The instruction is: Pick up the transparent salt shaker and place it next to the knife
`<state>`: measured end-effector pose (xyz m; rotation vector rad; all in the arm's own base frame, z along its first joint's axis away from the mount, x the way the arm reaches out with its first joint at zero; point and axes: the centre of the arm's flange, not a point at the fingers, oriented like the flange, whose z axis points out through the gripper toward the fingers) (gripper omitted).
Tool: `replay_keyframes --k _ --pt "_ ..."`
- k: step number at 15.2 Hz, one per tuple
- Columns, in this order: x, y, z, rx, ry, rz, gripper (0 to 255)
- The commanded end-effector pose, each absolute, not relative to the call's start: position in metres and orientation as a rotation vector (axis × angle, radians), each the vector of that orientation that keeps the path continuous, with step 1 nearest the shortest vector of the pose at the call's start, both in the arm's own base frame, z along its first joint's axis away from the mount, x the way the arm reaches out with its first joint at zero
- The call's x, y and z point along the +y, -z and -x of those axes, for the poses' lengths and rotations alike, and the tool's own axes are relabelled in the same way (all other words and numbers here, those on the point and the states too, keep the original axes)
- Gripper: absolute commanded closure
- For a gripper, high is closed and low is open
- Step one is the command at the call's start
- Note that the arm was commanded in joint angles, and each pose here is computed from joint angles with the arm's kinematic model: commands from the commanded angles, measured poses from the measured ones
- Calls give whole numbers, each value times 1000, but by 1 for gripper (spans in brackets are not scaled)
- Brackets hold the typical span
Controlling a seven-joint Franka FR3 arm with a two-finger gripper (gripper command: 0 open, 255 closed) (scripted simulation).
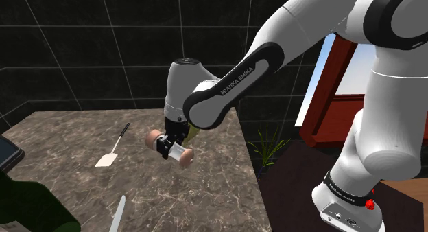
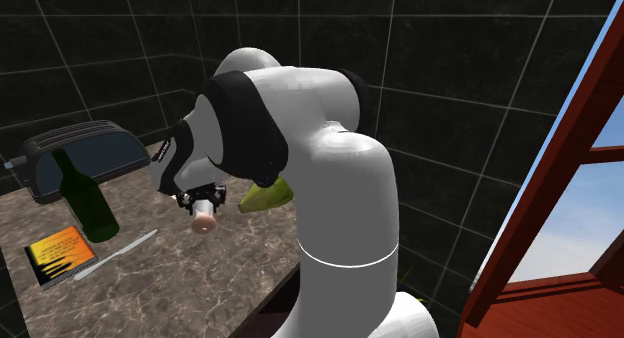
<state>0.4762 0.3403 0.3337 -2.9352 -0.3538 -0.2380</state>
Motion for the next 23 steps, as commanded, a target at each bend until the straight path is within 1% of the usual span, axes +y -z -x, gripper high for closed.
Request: replay_keyframes --k 1,10,18,19,23 --pt "339 -323 -478 -354 239 2935 255" --pt "339 -275 -478 -354 239 2935 255" --pt "339 -275 -478 -354 239 2935 255" --pt "339 -275 -478 -354 239 2935 0" --pt "339 -275 -478 -354 239 2935 0"
